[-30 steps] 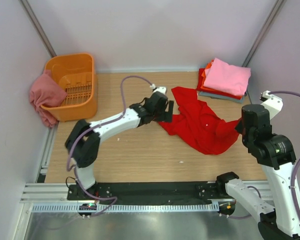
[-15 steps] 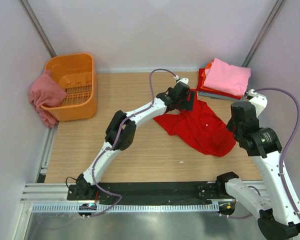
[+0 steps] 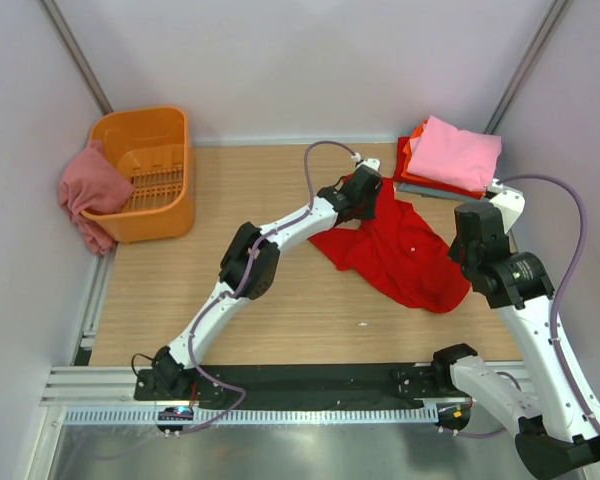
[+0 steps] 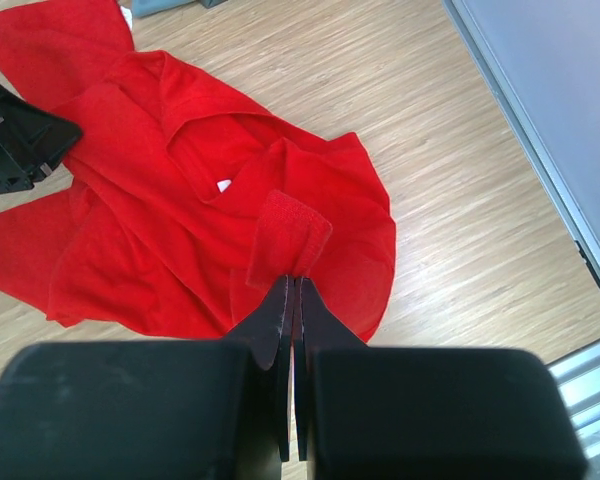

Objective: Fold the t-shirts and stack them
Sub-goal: Flatten the tshirt out

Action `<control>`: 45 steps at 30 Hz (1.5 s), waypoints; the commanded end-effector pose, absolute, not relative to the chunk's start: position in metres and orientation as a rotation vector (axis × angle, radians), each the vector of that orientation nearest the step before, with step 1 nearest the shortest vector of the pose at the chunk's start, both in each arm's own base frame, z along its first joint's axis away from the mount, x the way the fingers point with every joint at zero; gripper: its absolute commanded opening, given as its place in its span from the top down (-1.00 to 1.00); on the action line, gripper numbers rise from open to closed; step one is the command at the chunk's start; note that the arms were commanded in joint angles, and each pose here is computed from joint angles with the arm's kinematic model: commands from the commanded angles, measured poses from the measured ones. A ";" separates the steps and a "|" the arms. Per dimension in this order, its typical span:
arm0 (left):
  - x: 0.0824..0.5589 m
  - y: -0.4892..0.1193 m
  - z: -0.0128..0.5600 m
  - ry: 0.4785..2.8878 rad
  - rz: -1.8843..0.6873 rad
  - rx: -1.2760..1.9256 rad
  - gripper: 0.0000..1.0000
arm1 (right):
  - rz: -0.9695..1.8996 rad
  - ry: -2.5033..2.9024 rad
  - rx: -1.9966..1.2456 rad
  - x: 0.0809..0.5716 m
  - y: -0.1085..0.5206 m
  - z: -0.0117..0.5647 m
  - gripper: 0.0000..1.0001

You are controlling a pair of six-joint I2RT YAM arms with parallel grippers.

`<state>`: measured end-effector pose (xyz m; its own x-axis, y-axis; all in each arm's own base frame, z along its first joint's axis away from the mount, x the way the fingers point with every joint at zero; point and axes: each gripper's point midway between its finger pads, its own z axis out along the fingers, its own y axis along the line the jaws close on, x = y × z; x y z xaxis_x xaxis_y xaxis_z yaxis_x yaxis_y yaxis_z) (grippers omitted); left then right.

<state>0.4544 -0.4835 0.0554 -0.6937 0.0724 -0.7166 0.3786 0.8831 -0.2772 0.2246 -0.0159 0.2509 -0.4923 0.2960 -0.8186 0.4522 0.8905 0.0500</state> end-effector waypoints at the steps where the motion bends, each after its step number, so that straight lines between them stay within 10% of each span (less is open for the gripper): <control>1: 0.472 -0.489 0.108 2.178 -0.568 0.299 1.00 | -0.199 2.079 0.536 0.230 -0.016 0.260 0.97; 16: 0.427 -0.315 0.445 1.741 -0.498 0.215 1.00 | -0.222 1.833 0.575 0.260 -0.030 0.376 0.98; 24: 0.304 -0.191 0.343 1.942 -0.367 0.068 0.79 | -0.136 1.893 0.651 0.229 -0.026 0.300 0.97; 27: 0.249 -0.156 0.265 2.107 -0.388 -0.058 -0.60 | -0.089 1.996 0.649 0.218 -0.015 0.246 0.96; 28: 0.220 -0.137 0.226 2.223 -0.350 -0.097 -0.99 | -0.045 2.063 0.599 0.216 -0.004 0.228 0.09; 29: 0.217 -0.136 0.212 2.255 -0.345 -0.129 -0.99 | -0.011 2.077 0.584 0.216 0.002 0.227 0.08; 30: 0.202 -0.125 0.204 2.279 -0.339 -0.150 -0.99 | 0.008 2.066 0.593 0.217 0.004 0.234 -0.48; 33: 0.188 -0.105 0.187 2.283 -0.299 -0.221 -0.99 | 0.028 2.042 0.595 0.220 0.005 0.248 -0.78; 45: 0.215 -0.127 0.144 2.332 -0.271 -0.363 -0.77 | 0.182 2.120 0.563 0.231 0.035 0.227 -0.80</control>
